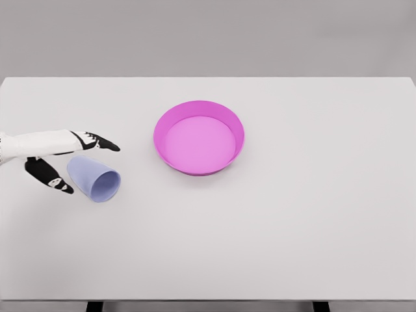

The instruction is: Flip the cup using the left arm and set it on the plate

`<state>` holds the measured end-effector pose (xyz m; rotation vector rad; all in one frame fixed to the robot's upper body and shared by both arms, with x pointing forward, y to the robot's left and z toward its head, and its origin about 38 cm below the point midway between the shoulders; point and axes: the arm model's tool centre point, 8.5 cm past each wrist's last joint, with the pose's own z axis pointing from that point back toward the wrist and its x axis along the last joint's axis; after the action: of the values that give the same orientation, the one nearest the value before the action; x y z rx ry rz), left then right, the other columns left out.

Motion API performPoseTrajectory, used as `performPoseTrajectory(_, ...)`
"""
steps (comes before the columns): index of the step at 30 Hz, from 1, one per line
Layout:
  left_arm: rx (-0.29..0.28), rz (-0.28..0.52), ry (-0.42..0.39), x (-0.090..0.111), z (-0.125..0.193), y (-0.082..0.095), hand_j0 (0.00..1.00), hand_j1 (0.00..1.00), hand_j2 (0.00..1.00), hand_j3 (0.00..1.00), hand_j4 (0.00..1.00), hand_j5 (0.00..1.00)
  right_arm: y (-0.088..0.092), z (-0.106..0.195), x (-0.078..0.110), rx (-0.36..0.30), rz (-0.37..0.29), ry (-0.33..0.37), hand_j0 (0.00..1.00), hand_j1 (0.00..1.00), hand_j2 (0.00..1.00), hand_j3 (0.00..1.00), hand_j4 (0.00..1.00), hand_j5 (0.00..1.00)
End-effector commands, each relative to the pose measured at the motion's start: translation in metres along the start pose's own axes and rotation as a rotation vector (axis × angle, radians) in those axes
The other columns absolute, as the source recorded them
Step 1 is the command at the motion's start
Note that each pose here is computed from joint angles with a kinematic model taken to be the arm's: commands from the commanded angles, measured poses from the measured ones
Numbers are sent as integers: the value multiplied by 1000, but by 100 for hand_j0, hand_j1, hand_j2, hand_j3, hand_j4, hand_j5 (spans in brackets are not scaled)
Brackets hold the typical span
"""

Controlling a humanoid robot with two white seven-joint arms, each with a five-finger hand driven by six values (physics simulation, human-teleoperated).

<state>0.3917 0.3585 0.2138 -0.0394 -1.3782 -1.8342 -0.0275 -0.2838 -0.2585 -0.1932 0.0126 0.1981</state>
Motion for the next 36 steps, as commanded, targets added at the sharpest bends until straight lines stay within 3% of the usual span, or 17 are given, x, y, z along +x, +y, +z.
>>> performPoseTrajectory(1, -1, 4, -7, -2, -10, -3, 100, 100, 100, 100, 100, 100, 0, 0, 0, 0, -1, 0, 100, 100, 100, 100, 100, 100)
performPoseTrajectory(27, -55, 0, 33, -14, -16, -24, 100, 100, 100, 100, 100, 100, 0, 0, 0, -1, 0, 0, 100, 100, 100, 100, 100, 100)
performPoseTrajectory(30, -58, 7, 31, -14, -16, -27, 86, 86, 86, 86, 86, 86, 0, 0, 0, -1, -1, 0, 100, 100, 100, 100, 100, 100)
performPoseTrajectory(36, -65, 19, 31, -14, -17, -33, 76, 76, 76, 76, 76, 76, 0, 0, 0, 0, -1, 0, 100, 100, 100, 100, 100, 100)
